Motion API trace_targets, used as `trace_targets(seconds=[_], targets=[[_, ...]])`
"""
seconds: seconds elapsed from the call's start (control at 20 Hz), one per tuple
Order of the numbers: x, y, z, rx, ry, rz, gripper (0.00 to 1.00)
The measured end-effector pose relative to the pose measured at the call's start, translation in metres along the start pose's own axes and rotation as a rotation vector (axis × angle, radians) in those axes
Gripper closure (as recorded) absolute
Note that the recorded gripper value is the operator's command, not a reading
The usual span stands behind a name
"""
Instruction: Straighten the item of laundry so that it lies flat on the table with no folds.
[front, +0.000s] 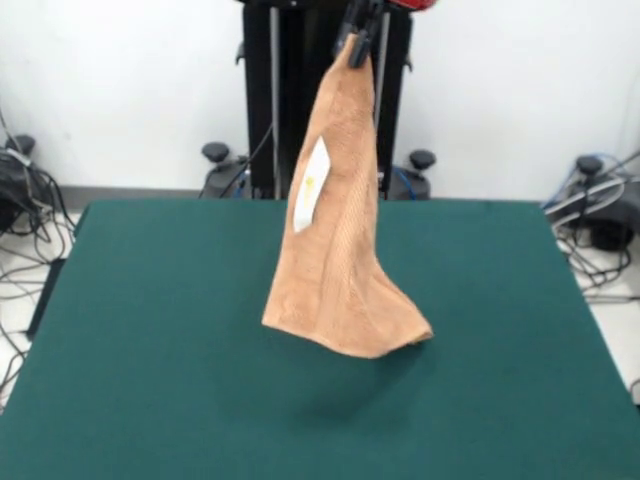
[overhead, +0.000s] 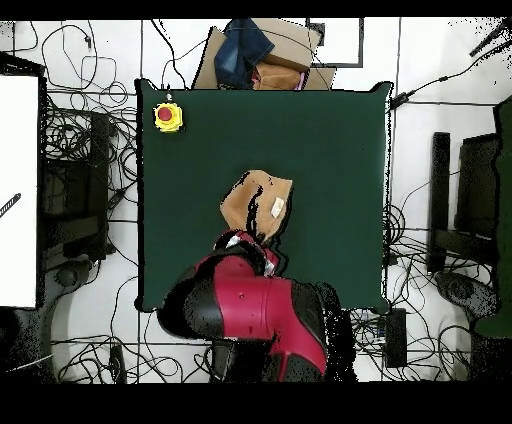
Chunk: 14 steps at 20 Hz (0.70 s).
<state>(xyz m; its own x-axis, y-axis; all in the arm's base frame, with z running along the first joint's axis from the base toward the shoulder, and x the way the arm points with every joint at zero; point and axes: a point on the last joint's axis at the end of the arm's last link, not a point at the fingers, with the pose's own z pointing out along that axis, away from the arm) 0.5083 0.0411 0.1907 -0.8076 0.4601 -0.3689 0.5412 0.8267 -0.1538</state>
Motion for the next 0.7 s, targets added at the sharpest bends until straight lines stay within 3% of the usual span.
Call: trace_targets(seconds=[0.3,0.7], targets=[[0.001,-0.006,-0.021,0.003,0.005,-0.016,1.0],[-0.006,-0.013,-0.056,0.021,0.037,0.008,1.0]])
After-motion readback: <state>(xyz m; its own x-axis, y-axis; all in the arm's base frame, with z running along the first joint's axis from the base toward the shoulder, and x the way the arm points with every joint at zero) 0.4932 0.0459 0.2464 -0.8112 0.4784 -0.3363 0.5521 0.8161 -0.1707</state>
